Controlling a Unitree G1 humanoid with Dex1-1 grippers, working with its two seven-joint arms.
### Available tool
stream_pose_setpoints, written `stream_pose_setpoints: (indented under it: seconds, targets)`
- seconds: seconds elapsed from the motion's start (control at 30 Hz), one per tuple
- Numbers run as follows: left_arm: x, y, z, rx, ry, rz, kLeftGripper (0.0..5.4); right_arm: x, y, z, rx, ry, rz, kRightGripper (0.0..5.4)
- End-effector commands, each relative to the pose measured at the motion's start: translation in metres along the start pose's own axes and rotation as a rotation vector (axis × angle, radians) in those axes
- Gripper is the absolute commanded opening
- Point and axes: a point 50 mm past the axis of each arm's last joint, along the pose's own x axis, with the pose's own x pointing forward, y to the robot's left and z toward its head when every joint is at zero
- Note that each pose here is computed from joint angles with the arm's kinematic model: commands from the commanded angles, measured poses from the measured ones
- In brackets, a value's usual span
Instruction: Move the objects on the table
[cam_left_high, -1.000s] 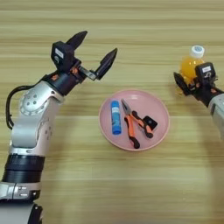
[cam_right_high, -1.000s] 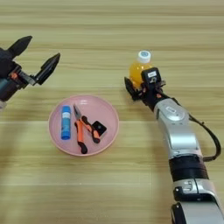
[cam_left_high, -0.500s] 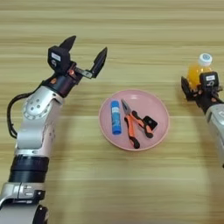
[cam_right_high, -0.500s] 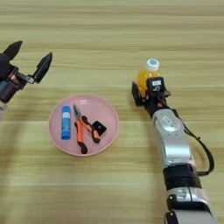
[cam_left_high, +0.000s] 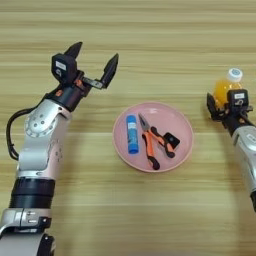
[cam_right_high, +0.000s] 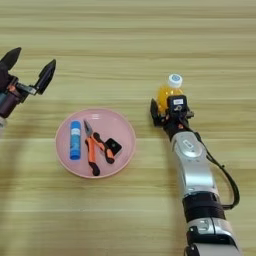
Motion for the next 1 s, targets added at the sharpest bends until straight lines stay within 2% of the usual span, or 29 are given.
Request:
stream_pose_setpoints:
  seconds: [0.03, 0.27, 0.3, 0.6, 0.67, 0.77, 1.0]
  targets:
    - [-0.001, 0.003, -0.001, 0.008, 0.006, 0.013, 5.4, 0.001, 0.002, -0.003, -0.014, 0.013, -0.003, 3.44]
    - [0.001, 0.003, -0.001, 0.01, 0.004, 0.012, 5.4, 0.0, 0.005, -0.005, -0.016, 0.019, 0.002, 3.44]
    - [0.001, 0.003, -0.001, 0.01, 0.004, 0.012, 5.4, 0.0, 0.005, -0.005, -0.017, 0.018, 0.003, 3.81]
    - [0.001, 0.003, -0.001, 0.011, 0.008, 0.009, 5.4, 0.0, 0.004, 0.001, -0.021, -0.019, -0.018, 4.66]
    - [0.001, 0.003, -0.001, 0.012, 0.006, 0.009, 5.4, 0.0, 0.003, 0.003, -0.025, -0.038, -0.027, 5.04]
    - [0.001, 0.003, 0.0, 0.013, 0.005, 0.008, 5.4, -0.001, 0.002, 0.009, -0.03, -0.081, -0.045, 5.34]
    - [0.0, 0.002, -0.001, 0.01, 0.007, 0.009, 5.4, -0.003, -0.002, 0.025, -0.032, -0.185, -0.085, 5.39]
